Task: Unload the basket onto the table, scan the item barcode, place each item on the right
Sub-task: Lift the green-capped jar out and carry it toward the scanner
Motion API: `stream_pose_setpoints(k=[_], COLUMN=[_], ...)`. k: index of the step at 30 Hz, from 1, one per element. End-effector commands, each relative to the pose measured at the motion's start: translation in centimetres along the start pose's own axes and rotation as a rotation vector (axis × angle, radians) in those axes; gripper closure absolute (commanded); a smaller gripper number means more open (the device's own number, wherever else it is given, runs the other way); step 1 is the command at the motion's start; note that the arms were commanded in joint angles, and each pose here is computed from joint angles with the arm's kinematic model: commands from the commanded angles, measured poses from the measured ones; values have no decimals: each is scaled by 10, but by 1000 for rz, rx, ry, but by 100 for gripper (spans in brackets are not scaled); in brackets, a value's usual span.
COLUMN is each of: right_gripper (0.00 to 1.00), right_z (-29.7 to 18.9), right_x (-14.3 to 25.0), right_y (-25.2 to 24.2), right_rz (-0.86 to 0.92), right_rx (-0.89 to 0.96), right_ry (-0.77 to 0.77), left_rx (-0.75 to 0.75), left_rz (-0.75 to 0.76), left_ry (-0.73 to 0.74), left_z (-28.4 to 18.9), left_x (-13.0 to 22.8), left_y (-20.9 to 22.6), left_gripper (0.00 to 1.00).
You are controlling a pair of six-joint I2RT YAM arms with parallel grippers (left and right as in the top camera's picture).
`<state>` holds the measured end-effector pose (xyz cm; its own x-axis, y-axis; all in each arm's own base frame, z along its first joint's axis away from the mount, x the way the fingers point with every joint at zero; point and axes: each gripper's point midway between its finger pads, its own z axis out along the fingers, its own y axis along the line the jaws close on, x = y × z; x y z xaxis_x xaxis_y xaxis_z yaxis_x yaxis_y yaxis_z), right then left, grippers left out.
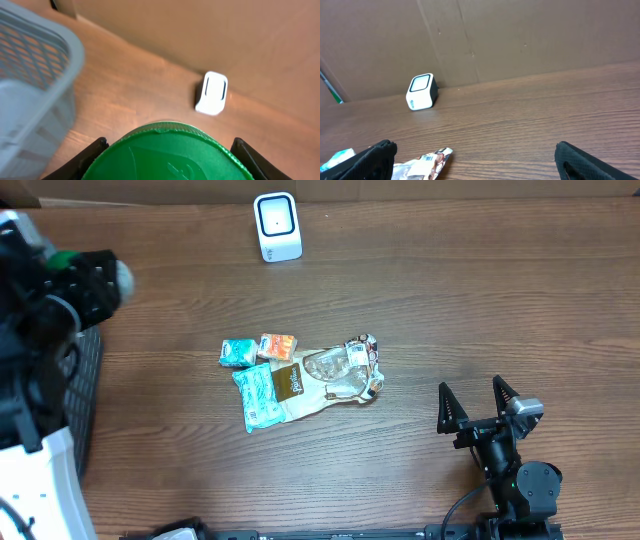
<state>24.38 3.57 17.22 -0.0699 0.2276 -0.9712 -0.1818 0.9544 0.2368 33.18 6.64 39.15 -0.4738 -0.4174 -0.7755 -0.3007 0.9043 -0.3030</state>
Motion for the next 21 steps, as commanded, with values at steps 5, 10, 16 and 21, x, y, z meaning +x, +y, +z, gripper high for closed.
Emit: stream_pose_setpoints(k=[5,10,16,21], right_gripper=[0,0,0,0], right_z=[1,1,1,1], right_x=[3,3,3,3], right_y=[-2,-2,-2,-2], right_rz=[11,11,12,12], right_rx=[9,9,9,9], right_ry=[4,4,4,4], left_rx=[-23,10,21,78], left_rz=[56,120,232,311], left_ry=[222,339,406,443], left_z=[62,97,133,157], left_x=[47,79,114,146], left_y=[-17,-45,-84,-125], left_gripper=[44,45,46,46])
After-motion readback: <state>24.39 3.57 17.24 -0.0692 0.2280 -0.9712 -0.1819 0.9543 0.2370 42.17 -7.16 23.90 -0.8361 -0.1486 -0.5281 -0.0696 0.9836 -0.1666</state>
